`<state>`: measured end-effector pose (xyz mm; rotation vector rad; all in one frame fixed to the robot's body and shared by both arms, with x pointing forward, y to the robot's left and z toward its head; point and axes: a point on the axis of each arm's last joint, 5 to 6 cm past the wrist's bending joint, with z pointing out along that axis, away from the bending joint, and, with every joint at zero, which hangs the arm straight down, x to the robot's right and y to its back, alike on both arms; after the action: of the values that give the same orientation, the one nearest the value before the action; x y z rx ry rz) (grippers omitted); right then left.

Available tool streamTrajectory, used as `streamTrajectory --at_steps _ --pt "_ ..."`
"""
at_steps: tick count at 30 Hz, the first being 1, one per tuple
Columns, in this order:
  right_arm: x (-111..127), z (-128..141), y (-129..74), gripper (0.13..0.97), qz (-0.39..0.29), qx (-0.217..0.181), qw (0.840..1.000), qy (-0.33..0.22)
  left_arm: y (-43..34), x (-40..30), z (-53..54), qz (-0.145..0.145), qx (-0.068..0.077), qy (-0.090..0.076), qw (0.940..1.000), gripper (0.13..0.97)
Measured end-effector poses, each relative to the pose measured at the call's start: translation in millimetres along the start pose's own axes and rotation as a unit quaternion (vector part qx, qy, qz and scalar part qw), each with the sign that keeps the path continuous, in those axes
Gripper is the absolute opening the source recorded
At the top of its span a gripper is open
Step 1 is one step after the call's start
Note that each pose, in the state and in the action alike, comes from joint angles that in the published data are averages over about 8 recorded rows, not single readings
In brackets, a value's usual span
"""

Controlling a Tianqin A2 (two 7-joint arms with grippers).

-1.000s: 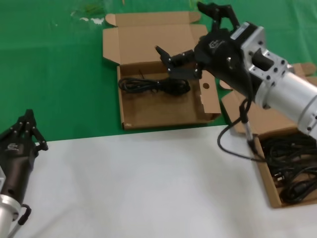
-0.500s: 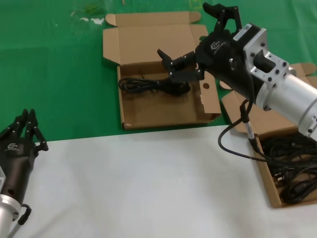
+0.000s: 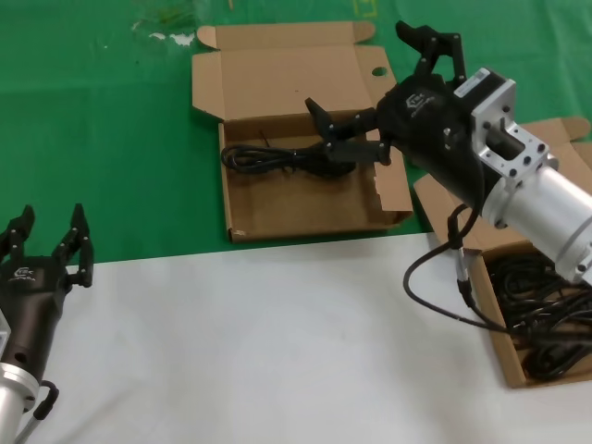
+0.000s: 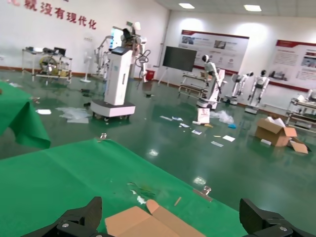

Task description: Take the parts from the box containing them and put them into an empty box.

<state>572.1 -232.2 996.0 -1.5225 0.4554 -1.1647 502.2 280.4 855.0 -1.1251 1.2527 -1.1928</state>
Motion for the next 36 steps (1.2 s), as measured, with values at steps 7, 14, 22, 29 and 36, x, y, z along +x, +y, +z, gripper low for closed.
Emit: streamTrajectory --at_steps 7,14,22,29,36 --pt "-4.9 -6.9 13.5 0.966 0.02 0.004 1.0 0.019 0.0 0.0 0.0 0.0 0.0 0.0 1.0 0.408" --pt "-9.8 -14.6 27.0 0.966 0.041 0.004 0.998 0.041 0.0 0.0 0.0 0.0 0.0 0.0 1.0 0.596" --pt "-15.6 -24.4 42.8 0.966 0.063 0.0 0.996 0.07 0.0 0.0 0.0 0.0 0.0 0.0 1.0 0.758" --pt "-20.7 -34.0 56.7 0.966 0.083 -0.008 0.992 0.096 0.0 0.0 0.0 0.0 0.0 0.0 1.0 0.86" --pt "-26.1 -44.5 70.6 0.966 0.101 -0.02 0.987 0.124 0.0 0.0 0.0 0.0 0.0 0.0 1.0 0.917"
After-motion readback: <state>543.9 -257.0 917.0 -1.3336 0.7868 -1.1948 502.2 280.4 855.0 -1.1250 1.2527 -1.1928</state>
